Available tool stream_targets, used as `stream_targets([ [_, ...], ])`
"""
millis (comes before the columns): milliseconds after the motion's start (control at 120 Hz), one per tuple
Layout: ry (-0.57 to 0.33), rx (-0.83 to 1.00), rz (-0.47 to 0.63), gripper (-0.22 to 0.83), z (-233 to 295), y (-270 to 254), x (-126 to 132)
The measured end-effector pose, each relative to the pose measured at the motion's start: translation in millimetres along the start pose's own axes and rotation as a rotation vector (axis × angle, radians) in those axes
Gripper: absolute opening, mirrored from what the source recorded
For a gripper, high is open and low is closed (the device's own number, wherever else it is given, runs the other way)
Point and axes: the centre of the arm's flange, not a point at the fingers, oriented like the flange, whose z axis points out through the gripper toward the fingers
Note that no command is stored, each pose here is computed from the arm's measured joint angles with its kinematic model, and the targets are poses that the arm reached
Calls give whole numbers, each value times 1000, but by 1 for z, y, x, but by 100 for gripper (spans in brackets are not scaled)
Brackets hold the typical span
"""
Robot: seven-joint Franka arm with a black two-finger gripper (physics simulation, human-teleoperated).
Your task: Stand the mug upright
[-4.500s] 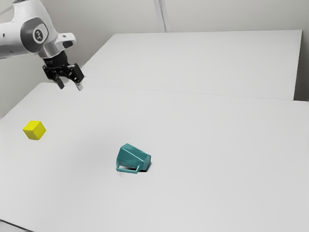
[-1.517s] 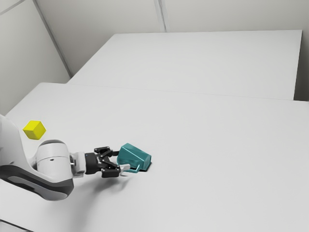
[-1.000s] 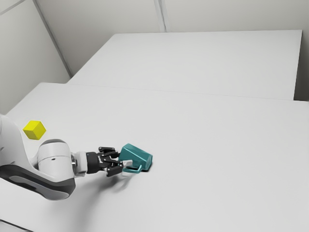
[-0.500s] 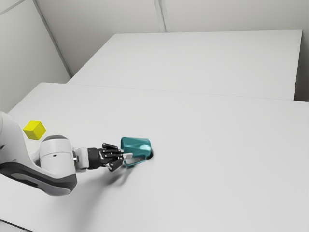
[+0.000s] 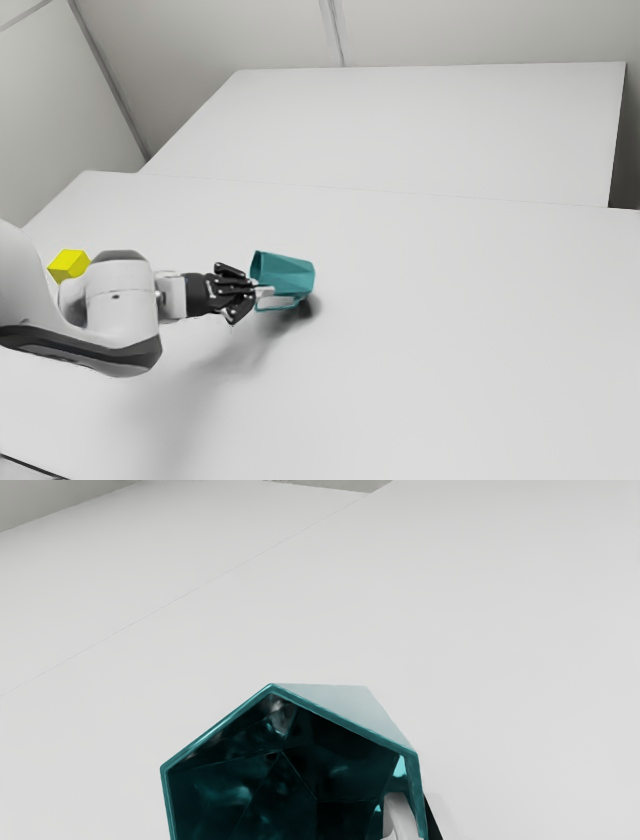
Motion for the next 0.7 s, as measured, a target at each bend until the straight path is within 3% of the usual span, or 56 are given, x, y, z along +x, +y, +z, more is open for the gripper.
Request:
stream_targets([
  [158,-97,-73,147,-17,9,-11,33],
  [375,-369,-206,339,-17,-9,-24,64],
  [533,-550,-217,378,-17,-46,-38,93],
  [700,-734,-212,229,-17,-60,-38,91],
])
